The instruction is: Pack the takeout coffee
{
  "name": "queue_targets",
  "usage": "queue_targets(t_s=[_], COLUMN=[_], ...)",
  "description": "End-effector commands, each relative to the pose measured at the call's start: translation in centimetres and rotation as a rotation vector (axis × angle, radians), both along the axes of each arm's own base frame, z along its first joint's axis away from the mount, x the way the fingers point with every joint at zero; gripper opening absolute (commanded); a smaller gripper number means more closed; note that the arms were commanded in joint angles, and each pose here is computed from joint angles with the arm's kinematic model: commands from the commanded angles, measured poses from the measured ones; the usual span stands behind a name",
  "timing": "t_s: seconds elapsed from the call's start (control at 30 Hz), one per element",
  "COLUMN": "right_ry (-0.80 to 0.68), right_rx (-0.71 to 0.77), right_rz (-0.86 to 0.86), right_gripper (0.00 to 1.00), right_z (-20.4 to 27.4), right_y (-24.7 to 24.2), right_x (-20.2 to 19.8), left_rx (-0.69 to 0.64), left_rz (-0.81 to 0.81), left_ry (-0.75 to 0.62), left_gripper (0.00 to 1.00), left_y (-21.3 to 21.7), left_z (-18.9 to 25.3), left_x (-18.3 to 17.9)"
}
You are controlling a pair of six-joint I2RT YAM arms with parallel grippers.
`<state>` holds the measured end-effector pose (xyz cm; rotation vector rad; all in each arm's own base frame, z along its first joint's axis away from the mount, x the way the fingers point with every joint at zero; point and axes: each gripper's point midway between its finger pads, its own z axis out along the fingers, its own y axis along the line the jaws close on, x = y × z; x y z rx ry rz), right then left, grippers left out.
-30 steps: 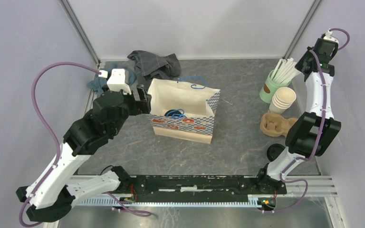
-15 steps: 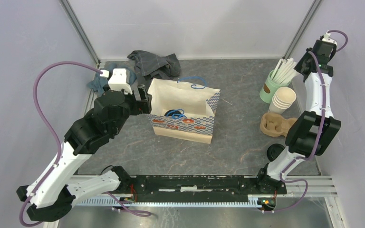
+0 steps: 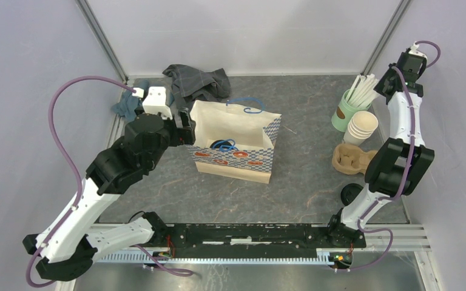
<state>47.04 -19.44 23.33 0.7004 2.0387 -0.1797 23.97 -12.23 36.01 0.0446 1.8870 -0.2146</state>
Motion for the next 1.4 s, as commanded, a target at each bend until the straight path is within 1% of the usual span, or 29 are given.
queue_targets(t_s=[0.0, 0.2, 0.3, 0.53, 0.67, 0.77, 0.93, 1.03, 1.2, 1.37], right_ry=[-0.029, -0.027, -0.027, -0.015, -0.018, -0.038, -0.084, -0.116, -0.174, -0.261], right_rx=[-0.004, -0.003, 0.000, -0.002, -0.006, -0.018, -0.042, -0.057, -0.078, -0.106], right_rz=[-0.008, -0.011, -0.007, 0.000, -0.002, -0.002, -0.016, -0.019, 0.006, 0.066], right_gripper=[0.29, 0.28, 0.26, 0.24, 0.18, 0.17, 0.09, 0.08, 0.04, 0.00], right_z=[0.1, -0.3, -0.5, -1.1, -0.7, 0.9, 4.3, 6.3, 10.1, 14.2], right_y=[-0.5, -0.6, -0.6, -0.3, -0.3, -0.1, 0.0, 0.3, 1.2, 2.7], right_x=[1.0, 1.1, 1.4, 1.8, 1.8, 1.5, 0.3, -0.5, -2.0, -3.4], left_rx=[0.002, 0.005, 0.007, 0.009, 0.009, 0.005, -0.003, -0.008, -0.034, -0.095], left_rz=[0.007, 0.011, 0.011, 0.013, 0.013, 0.012, -0.002, -0.012, -0.037, -0.052], left_ry=[-0.062, -0.063, -0.062, -0.058, -0.057, -0.060, -0.075, -0.086, -0.095, -0.097], left_gripper=[0.94, 0.94, 0.94, 0.94, 0.94, 0.94, 0.94, 0.94, 0.93, 0.93], left_y=[0.3, 0.3, 0.2, 0.2, 0.2, 0.2, 0.0, 0.0, -0.2, -0.2], left_z=[2.0, 2.0, 2.0, 1.9, 1.9, 2.2, 2.7, 3.2, 3.9, 4.5], left_x=[0.4, 0.5, 0.6, 0.6, 0.5, 0.5, 0.5, 0.4, 0.0, -0.8])
